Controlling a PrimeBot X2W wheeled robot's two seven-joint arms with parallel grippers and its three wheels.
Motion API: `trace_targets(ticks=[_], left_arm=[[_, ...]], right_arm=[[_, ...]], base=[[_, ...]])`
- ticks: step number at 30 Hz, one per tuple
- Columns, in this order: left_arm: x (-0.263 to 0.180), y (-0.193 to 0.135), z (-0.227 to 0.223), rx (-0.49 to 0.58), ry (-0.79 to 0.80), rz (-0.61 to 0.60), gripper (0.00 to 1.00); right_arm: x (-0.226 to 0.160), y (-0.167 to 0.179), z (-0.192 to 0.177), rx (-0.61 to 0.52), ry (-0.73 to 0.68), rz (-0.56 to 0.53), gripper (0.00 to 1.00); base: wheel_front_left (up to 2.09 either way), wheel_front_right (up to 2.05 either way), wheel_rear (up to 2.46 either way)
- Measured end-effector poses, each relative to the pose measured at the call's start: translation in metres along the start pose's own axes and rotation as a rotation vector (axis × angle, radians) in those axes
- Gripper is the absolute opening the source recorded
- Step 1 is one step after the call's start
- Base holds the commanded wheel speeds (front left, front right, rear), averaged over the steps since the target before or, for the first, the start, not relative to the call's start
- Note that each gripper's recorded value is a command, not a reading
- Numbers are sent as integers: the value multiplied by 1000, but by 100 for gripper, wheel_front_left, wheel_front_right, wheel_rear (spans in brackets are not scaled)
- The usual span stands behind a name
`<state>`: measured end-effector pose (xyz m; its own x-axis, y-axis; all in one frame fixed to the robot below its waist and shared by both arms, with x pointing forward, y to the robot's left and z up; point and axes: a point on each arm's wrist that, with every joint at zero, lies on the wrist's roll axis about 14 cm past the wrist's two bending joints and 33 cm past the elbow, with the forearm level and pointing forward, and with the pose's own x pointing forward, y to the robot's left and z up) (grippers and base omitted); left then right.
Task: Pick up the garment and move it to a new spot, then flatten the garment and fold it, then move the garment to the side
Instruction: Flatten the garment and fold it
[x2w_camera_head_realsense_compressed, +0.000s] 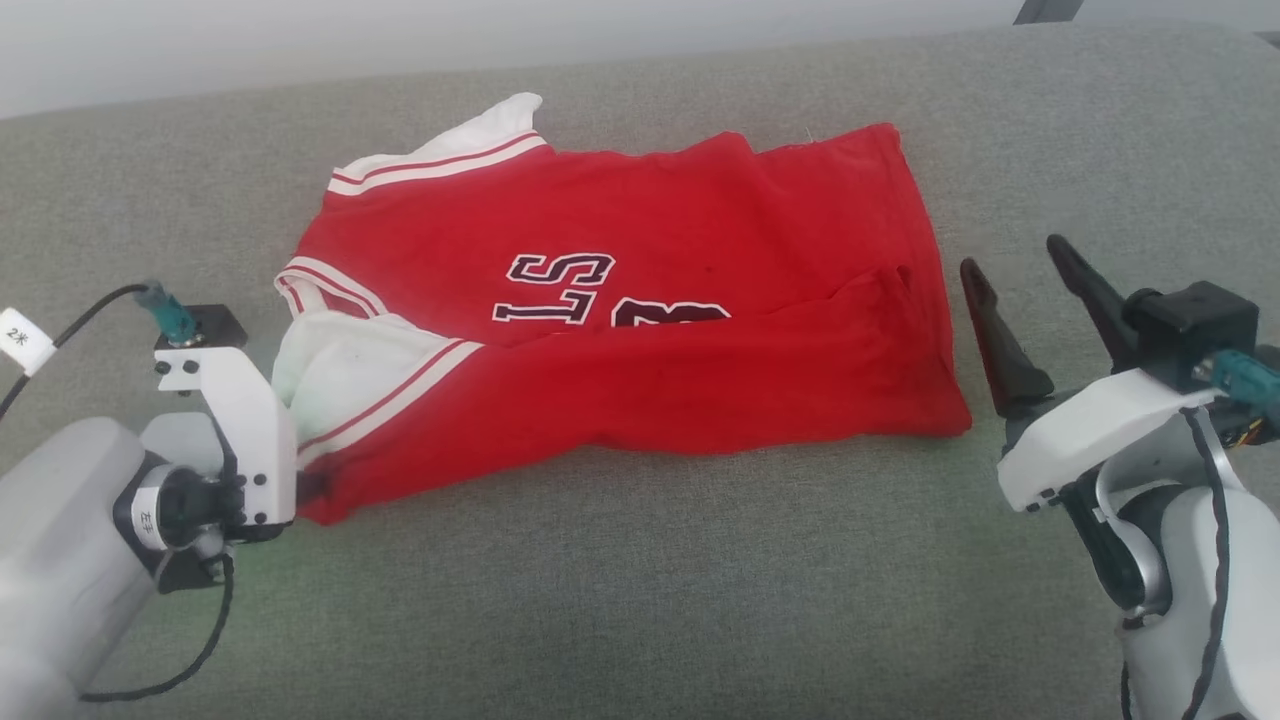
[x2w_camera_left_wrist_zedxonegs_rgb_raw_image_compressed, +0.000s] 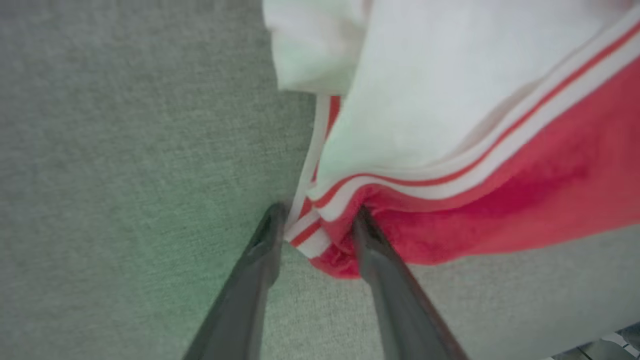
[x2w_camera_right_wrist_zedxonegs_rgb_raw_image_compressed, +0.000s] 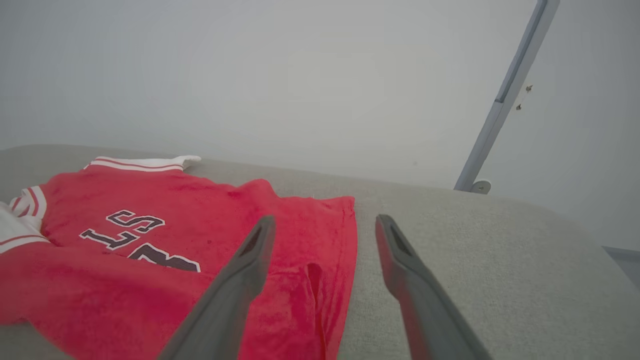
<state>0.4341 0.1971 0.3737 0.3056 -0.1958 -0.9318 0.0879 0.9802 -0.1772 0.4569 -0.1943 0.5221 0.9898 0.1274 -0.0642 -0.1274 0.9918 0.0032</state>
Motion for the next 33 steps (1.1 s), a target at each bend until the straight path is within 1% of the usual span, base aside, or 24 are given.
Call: trace_targets(ticks=[1, 3, 5, 10, 17, 24, 25, 26, 27, 33], left_arm=[[1, 1, 0, -2, 6, 0, 0], [3, -3, 0, 2, 6, -16, 0], [5, -5, 1, 2, 7, -25, 0], [6, -5, 4, -7, -1, -35, 0], [9, -5, 7, -14, -16, -50, 0], [11, -3, 8, -21, -31, -60, 0], [11, -3, 8, -21, -32, -61, 0], [11, -3, 8, -21, -33, -63, 0], [12, -3, 8, -23, -36, -64, 0], [10, -1, 9, -16, -49, -67, 0]], right_arm=[[0, 0, -3, 0, 20, 4, 100], [0, 1, -13, 36, 84, 10, 100], [-1, 3, -30, 36, 178, 23, 100], [-5, 9, -74, 88, 433, 55, 100], [-6, 8, -113, 96, 707, 77, 100], [-6, 11, -139, 84, 901, 97, 100], [-6, 10, -141, 76, 919, 99, 93], [-6, 10, -143, 69, 932, 98, 37], [-6, 9, -145, 68, 947, 96, 0], [0, 7, -142, 65, 940, 90, 0]], base=[[0, 0, 0], [0, 0, 0], [0, 0, 0], [0, 0, 0], [0, 0, 0], [0, 0, 0], [0, 0, 0], [0, 0, 0], [0, 0, 0], [0, 0, 0]])
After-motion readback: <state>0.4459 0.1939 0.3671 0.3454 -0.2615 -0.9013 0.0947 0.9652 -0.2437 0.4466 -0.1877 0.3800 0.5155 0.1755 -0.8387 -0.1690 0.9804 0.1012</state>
